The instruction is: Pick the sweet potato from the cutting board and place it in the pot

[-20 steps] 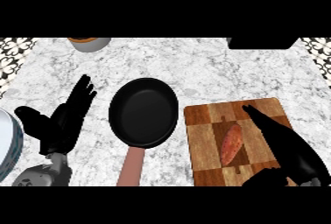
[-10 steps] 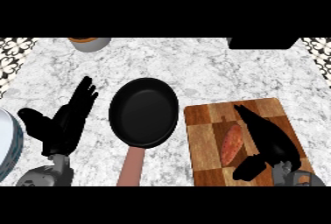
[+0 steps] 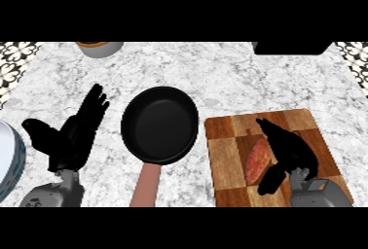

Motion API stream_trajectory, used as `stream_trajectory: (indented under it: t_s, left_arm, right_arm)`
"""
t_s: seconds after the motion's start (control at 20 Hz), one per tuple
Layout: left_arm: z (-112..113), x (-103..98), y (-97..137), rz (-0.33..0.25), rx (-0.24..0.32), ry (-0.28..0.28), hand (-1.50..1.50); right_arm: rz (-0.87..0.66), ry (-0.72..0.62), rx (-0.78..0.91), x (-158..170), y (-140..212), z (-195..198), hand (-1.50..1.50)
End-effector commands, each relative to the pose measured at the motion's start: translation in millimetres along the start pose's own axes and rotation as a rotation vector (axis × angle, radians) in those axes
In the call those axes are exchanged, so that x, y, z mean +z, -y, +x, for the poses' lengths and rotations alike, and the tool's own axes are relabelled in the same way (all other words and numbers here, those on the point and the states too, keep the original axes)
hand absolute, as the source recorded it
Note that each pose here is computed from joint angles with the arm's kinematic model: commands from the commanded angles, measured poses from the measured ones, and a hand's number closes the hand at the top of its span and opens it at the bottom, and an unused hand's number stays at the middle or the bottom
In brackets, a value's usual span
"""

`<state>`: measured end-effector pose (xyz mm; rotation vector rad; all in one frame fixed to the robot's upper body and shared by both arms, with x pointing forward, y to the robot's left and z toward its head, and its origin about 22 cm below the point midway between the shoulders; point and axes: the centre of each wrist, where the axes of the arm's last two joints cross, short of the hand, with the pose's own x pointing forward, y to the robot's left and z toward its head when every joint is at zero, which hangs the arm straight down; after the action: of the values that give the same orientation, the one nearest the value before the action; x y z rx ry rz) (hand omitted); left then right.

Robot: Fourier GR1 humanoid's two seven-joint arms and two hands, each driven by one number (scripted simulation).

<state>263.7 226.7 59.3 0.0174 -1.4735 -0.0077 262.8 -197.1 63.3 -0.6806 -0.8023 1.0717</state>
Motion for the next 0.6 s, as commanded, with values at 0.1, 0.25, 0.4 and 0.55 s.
stream_trajectory:
  t_s: [0.1, 0.25, 0.4, 0.55]
  left_arm:
    - [5.1, -7.1, 6.0, -0.004, 0.006, 0.009, 0.00]
    - [8.0, -10.0, -17.4, 0.000, 0.009, -0.004, 0.00]
    - [-4.3, 1.0, 7.4, -0.020, -0.007, -0.011, 0.00]
    - [8.8, -9.2, -10.2, -0.017, -0.001, 0.008, 0.00]
  right_arm:
    - [0.035, -0.011, 0.045, -0.6, -32.2, 21.5, -1.50]
    - [0.058, -0.043, 0.045, -20.6, -6.9, 2.6, -1.50]
    - [0.042, -0.003, 0.012, -30.5, -18.1, 3.7, -1.50]
    - [0.006, 0.143, -0.026, -26.9, -9.5, -6.1, 1.50]
